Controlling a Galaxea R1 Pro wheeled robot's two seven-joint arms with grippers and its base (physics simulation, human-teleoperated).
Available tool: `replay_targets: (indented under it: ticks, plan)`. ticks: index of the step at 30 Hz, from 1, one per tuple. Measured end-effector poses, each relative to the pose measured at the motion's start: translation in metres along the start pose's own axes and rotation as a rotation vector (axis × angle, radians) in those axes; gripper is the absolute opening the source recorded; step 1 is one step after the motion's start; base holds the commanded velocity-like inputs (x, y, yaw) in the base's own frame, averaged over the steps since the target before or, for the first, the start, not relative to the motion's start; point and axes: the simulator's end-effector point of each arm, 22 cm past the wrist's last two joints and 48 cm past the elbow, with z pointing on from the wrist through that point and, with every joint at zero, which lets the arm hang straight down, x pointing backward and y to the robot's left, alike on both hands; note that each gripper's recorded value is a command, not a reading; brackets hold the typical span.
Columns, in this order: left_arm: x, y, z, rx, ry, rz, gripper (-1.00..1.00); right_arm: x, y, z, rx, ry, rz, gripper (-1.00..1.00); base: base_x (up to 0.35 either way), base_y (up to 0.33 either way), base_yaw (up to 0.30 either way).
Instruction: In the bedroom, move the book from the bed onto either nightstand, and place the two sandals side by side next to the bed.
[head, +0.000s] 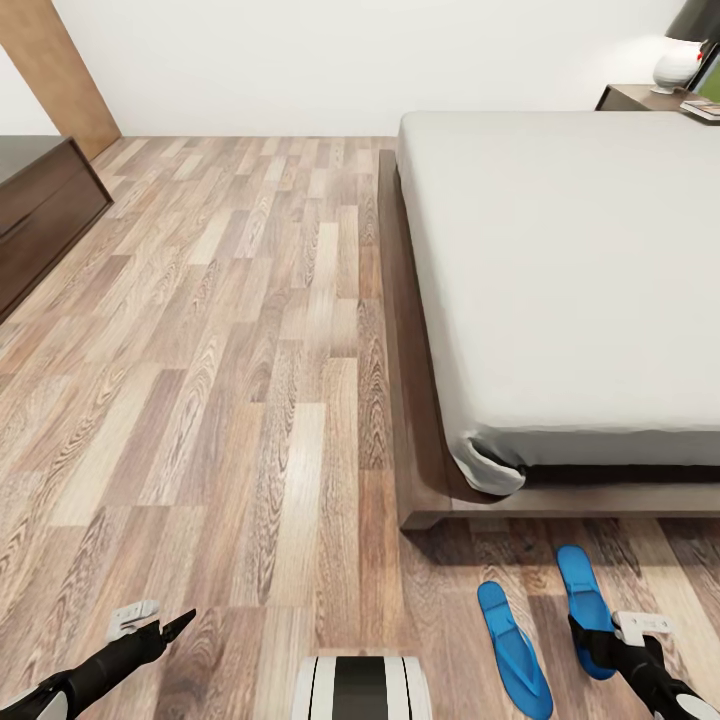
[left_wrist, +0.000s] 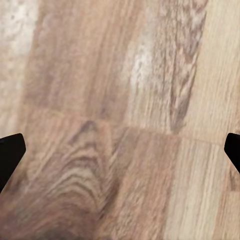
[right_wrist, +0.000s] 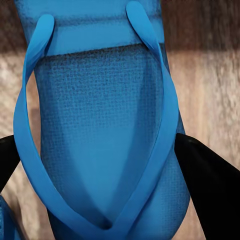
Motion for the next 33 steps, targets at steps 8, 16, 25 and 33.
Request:
replay_targets:
  ticks: [8,16,25,33]
  plan:
    - [0.000,0.000,0.000,0.000,0.000,0.000,1.00,-0.001,0.000,0.000,-0.001,0.000,-0.002,-1.00,0.000,0.000,0.000]
    - [0.005,0.003,0.002,-0.005,0.011,-0.004,1.00,0.005,0.000,0.002,-0.001,0.010,-0.004,-1.00,0.000,0.000,0.000]
    - [0.022,0.011,0.006,-0.018,0.043,-0.015,1.00,0.022,0.002,0.006,-0.001,0.046,-0.011,-1.00,0.000,0.000,0.000]
    - [0.036,0.018,0.009,-0.029,0.072,-0.026,1.00,0.039,0.002,0.010,-0.001,0.079,-0.017,-1.00,0.000,0.000,0.000]
